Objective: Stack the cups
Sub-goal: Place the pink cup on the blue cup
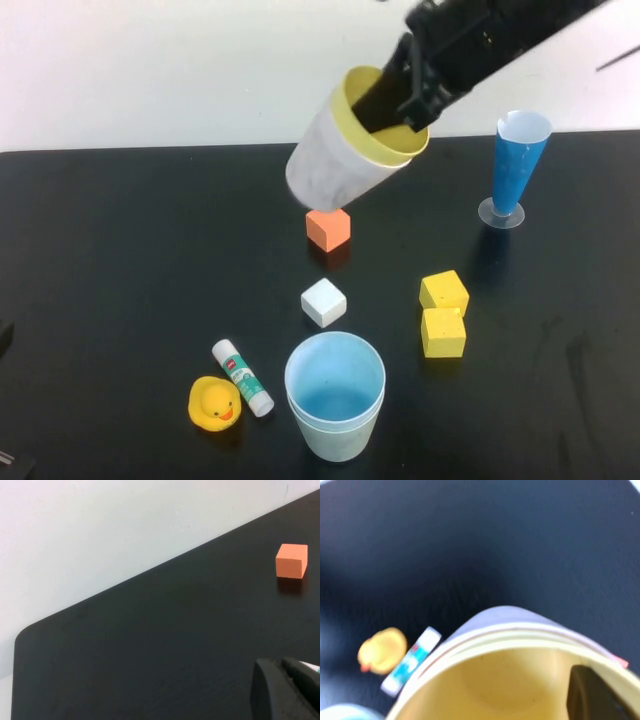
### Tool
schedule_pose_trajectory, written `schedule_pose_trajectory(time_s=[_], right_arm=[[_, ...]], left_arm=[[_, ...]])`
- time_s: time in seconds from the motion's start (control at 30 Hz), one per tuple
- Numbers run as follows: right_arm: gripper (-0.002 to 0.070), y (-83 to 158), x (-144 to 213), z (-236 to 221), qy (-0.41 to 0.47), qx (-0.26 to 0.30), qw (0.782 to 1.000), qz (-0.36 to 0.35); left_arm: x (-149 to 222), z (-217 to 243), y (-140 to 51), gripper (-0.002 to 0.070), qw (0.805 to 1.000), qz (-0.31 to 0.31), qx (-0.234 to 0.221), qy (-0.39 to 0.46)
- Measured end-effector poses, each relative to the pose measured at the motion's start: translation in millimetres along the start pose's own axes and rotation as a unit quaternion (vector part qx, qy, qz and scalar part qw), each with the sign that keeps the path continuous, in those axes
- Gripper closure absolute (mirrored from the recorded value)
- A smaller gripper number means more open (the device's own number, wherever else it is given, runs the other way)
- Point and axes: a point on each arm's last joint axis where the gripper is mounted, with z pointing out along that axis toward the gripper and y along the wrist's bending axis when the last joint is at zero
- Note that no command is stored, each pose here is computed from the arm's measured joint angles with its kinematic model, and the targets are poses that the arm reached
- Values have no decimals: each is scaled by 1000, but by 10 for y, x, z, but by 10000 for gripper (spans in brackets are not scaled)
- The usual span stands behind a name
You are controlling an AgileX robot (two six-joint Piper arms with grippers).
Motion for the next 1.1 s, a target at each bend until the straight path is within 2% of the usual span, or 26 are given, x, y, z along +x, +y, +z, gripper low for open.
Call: schedule_pose_trajectory(time_s=[0.1, 0.27, 0.37, 0.67, 1.0, 1.1], right_arm=[[618, 365, -183, -66, 32, 16, 999, -36], [619, 994, -303, 123, 86, 2, 991, -101], [622, 1165, -194, 258, 137, 5, 983, -120], [622, 1145, 187, 558, 227, -4, 969, -100], [623, 1079, 317, 846, 252, -26, 964, -84], [604, 1065, 335, 892, 254, -28, 963, -83]], left_arm=[[0, 0, 0, 673, 1000, -1, 0, 0], [0, 0, 0, 673, 1000, 0, 0, 0], [-1, 0, 1, 673, 1000, 1, -1, 0], [-2, 0, 4, 673, 1000, 4, -2, -1], [-2, 0, 5, 673, 1000, -2, -3, -1], [-2, 0, 5, 673, 1000, -2, -3, -1]])
